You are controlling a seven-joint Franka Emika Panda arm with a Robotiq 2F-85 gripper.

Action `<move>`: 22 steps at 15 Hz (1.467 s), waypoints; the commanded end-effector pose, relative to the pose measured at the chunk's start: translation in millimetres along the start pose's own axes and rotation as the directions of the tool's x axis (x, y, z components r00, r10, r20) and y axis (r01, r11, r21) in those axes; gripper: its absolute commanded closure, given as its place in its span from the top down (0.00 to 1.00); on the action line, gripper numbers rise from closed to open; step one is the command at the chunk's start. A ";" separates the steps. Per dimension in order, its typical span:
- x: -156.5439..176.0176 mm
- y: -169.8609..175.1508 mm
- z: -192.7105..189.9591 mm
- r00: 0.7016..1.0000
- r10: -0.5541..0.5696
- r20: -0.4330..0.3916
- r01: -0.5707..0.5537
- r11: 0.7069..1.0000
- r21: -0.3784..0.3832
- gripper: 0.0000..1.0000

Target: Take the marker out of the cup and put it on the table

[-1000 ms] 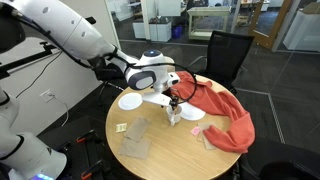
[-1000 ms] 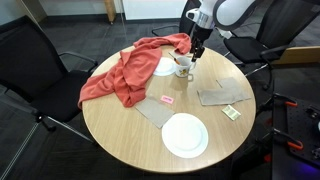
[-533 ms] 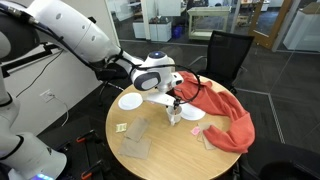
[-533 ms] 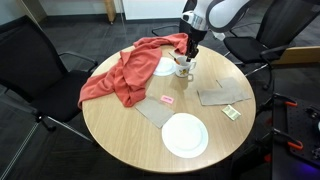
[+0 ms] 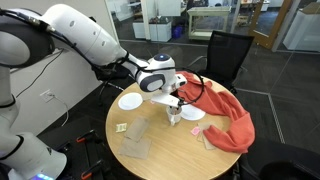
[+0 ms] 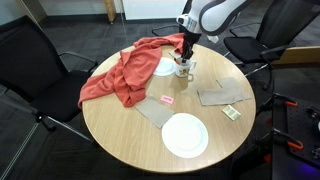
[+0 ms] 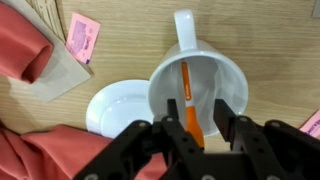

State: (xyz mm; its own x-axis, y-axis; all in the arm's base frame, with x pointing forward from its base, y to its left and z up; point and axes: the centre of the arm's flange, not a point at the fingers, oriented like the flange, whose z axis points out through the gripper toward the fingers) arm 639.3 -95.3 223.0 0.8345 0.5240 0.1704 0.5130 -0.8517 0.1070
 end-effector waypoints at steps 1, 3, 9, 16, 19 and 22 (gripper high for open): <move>11.8 9.1 8.2 1.000 0.020 -0.021 -0.020 1.000 0.008 0.43; 14.6 10.1 12.8 0.999 0.020 -0.025 -0.019 1.000 0.014 0.43; 14.6 10.6 24.3 0.999 0.023 -0.031 -0.022 0.999 0.030 0.42; 9.9 13.6 32.4 0.999 0.036 -0.031 -0.035 0.999 0.037 0.12; 10.1 13.6 33.8 0.999 0.037 -0.030 -0.036 0.999 0.036 0.00; 8.2 11.6 28.2 0.999 0.040 -0.032 -0.039 0.999 0.031 0.03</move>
State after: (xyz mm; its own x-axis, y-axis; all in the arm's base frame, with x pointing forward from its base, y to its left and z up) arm 654.7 -100.8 192.7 0.8432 0.5062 0.1809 0.5022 -0.8618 0.0710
